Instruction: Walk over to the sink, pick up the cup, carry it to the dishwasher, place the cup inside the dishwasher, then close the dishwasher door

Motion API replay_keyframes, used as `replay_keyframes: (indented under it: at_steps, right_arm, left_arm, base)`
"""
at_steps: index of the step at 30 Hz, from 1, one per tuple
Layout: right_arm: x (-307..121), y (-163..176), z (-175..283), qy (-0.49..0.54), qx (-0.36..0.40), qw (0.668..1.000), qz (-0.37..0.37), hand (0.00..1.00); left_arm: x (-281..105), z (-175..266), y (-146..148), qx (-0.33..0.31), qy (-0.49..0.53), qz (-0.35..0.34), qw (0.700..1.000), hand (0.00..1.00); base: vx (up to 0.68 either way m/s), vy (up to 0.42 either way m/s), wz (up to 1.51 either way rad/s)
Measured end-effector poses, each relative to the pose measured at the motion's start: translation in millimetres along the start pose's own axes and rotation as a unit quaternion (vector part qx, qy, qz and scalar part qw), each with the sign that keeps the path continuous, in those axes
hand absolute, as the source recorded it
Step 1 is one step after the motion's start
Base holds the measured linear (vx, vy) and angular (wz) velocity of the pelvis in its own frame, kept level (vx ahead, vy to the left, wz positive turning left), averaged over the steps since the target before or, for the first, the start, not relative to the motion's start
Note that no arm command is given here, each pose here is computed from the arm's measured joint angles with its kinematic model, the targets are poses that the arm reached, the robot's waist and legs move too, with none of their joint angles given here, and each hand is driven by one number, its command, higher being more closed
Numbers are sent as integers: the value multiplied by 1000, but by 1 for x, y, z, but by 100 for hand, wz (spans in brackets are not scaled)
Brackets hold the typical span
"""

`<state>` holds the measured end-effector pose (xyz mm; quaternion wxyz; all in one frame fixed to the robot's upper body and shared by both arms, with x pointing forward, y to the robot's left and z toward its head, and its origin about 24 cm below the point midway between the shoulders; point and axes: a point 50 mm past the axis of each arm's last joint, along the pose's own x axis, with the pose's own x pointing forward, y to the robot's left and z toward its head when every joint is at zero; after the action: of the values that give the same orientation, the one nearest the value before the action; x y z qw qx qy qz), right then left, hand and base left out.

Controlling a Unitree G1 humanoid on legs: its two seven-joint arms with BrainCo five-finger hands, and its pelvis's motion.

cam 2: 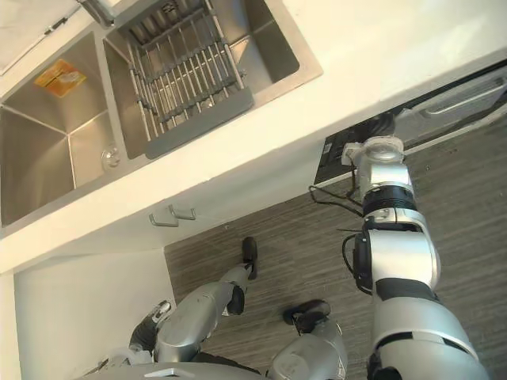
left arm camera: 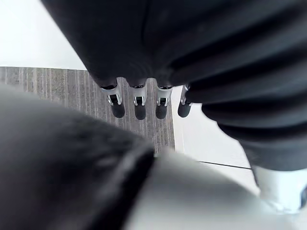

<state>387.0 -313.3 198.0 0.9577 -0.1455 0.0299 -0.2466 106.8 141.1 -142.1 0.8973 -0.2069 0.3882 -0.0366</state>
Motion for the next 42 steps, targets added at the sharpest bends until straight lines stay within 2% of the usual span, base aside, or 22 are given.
replay_keyframes:
  at_steps: [4,9,11,13,15,16,18,21,24,28,29,33,34,38,42]
  right_arm:
    - [-5,5,-8,-13,-16,1000,8,0]
    - [-40,27,-81,3,43,999,33,0]
    - [-71,42,-138,68,55,995,52,0]
    - [-134,63,-219,186,72,978,68,0]
    - [-185,68,-271,285,84,954,47,0]
    - [-212,64,-294,333,87,938,30,0]
    - [-234,57,-312,365,92,926,6,0]
    - [-246,53,-320,373,100,922,-13,0]
    - [-250,56,-323,384,114,916,3,0]
    - [-270,62,-335,446,156,881,9,0]
    - [-284,60,-343,474,166,865,16,0]
    - [-298,44,-352,497,169,851,30,0]
    - [-306,45,-354,506,175,844,39,0]
    - [-310,45,-354,496,181,848,47,0]
    - [-316,42,-351,458,129,875,90,0]
  left_arm:
    - [-1,0,0,2,-7,-9,1000,0]
    - [-2,1,2,-7,-25,-7,1000,0]
    - [-3,3,7,-26,-33,6,999,0]
    - [-7,7,21,-51,-48,37,997,0]
    - [-13,8,36,-66,-53,67,994,0]
    - [-16,9,44,-69,-55,82,993,0]
    - [-18,13,52,-69,-62,97,991,0]
    - [-20,17,59,-77,-71,116,988,0]
    - [-22,15,63,-88,-64,129,986,0]
    - [-30,3,77,-115,-28,176,977,0]
    - [-34,1,83,-107,-13,190,976,0]
    - [-35,-8,79,-80,22,195,977,0]
    - [-30,-4,76,-55,29,182,981,0]
    - [-13,16,68,-33,20,160,986,0]
    - [-9,8,59,-63,28,164,984,0]
  base:
    - [16,-47,0]
    - [27,-31,-6]
    - [44,-32,-11]
    - [65,-60,-15]
    - [65,-60,-10]
    - [57,-40,-11]
    - [8,-4,-10]
    - [-54,11,-2]
    - [-104,8,10]
    - [-25,32,16]
    - [76,87,41]
    - [243,135,76]
    - [250,46,123]
    - [320,-29,175]
    - [266,-142,137]
